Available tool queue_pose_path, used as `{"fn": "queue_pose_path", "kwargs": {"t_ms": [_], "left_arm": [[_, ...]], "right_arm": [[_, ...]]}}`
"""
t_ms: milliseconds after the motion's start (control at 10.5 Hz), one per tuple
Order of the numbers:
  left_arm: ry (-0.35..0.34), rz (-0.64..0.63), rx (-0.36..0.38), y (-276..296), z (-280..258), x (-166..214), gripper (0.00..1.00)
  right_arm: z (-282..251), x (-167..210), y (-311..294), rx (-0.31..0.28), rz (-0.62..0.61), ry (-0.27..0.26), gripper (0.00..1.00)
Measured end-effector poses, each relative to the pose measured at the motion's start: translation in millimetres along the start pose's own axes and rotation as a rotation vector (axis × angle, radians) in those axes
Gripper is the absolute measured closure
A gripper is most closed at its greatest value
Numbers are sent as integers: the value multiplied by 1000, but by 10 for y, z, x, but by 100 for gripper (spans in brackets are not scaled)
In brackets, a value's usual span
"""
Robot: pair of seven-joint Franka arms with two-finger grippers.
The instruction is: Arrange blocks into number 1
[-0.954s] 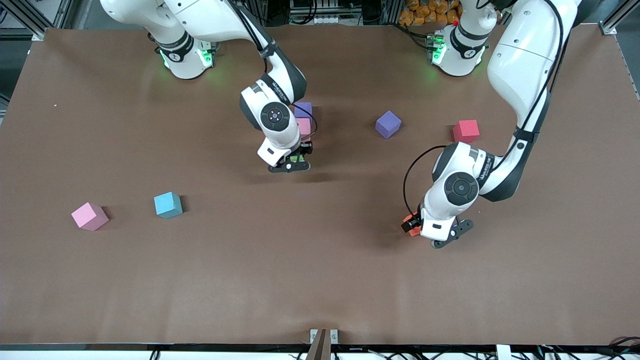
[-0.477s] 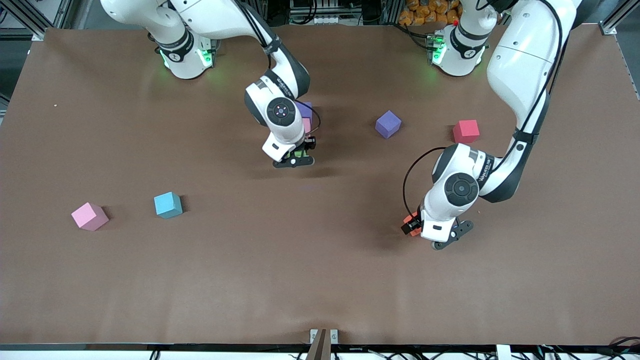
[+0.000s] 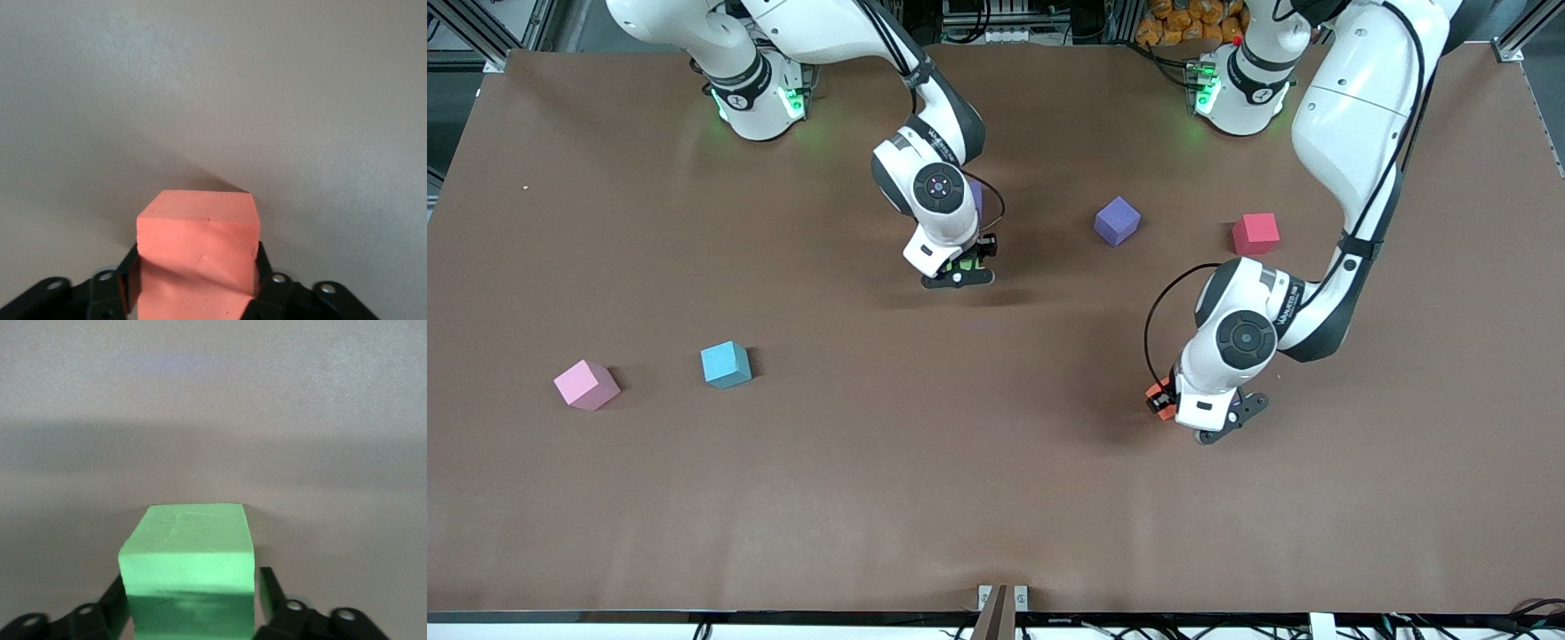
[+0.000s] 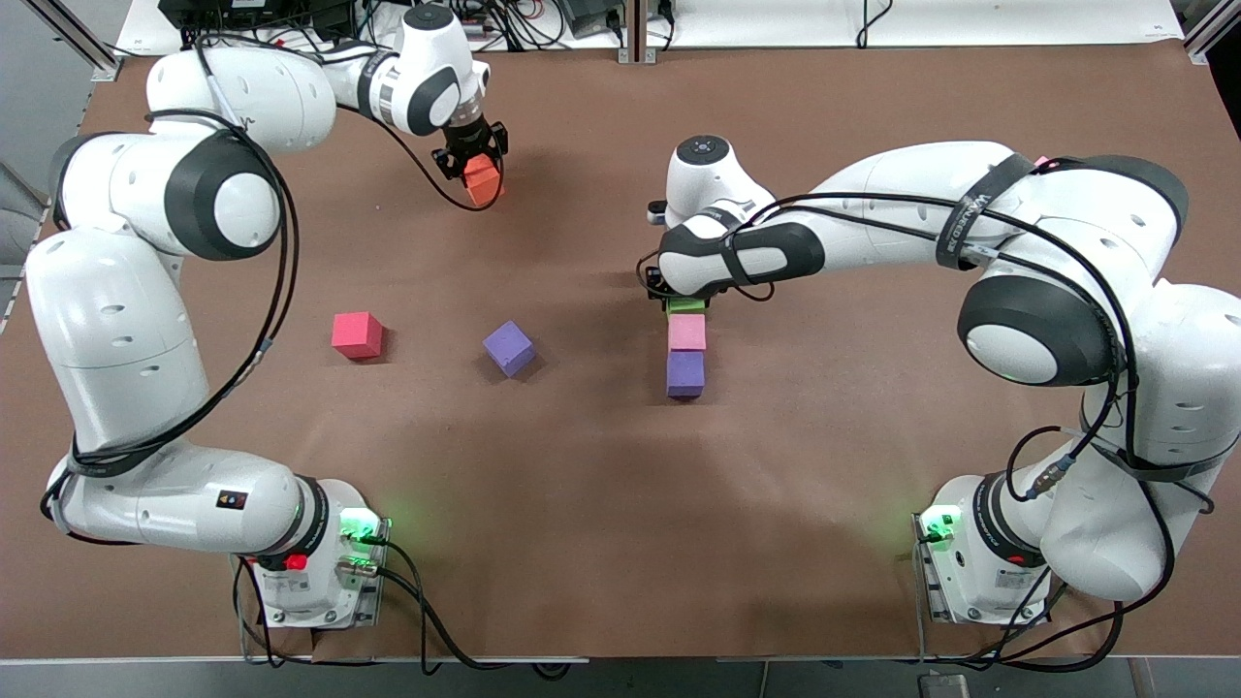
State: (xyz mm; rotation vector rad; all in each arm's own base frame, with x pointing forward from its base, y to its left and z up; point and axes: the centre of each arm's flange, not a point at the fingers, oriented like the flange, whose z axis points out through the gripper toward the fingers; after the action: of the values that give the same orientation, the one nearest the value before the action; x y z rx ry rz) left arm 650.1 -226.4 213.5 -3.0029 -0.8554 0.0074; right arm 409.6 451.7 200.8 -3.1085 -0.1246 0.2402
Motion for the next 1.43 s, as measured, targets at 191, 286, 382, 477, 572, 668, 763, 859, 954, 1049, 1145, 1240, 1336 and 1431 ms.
{"fn": "queue_pose_path", "kwargs": {"t_ms": [191, 286, 382, 477, 572, 668, 763, 859, 954, 1049, 1145, 1240, 1336, 1431], "left_arm": [[1, -2, -1, -8, -4, 16, 37], [1, 4, -3, 20, -11, -13, 37], [5, 24, -7, 91, -31, -87, 37], [13, 59, -12, 224, -68, -239, 37], [19, 101, -20, 408, -117, -467, 38], [26, 141, -31, 620, -176, -746, 40], [32, 167, -42, 817, -236, -1031, 40], [34, 184, -50, 978, -276, -1308, 40], [35, 195, -57, 1134, -307, -1615, 40], [34, 208, -70, 1292, -353, -1928, 40], [30, 228, -88, 1447, -409, -2233, 40], [22, 254, -107, 1602, -451, -2519, 40], [18, 283, -119, 1729, -443, -2761, 40], [12, 310, -120, 1817, -374, -2971, 40]], "right_arm": [[-225, 42, 20, 22, 11, 22, 0], [-446, 110, 114, 35, 33, 29, 0], [-719, 219, 291, 51, 69, 34, 0], [-1011, 374, 560, 71, 117, 46, 0], [-1290, 561, 919, 83, 148, 70, 0], [-1498, 758, 1338, 87, 136, 96, 0], [-1627, 962, 1843, 91, 97, 111, 0], [-1663, 1142, 2390, 88, 49, 117, 0], [-1632, 1284, 2930, 83, -3, 117, 0], [-1549, 1392, 3385, 76, -57, 113, 0], [-1444, 1495, 3699, 64, -114, 108, 0], [-1336, 1611, 3860, 31, -179, 103, 0], [-1246, 1715, 3896, -13, -235, 98, 0], [-1178, 1797, 3902, -49, -284, 95, 0]]}}
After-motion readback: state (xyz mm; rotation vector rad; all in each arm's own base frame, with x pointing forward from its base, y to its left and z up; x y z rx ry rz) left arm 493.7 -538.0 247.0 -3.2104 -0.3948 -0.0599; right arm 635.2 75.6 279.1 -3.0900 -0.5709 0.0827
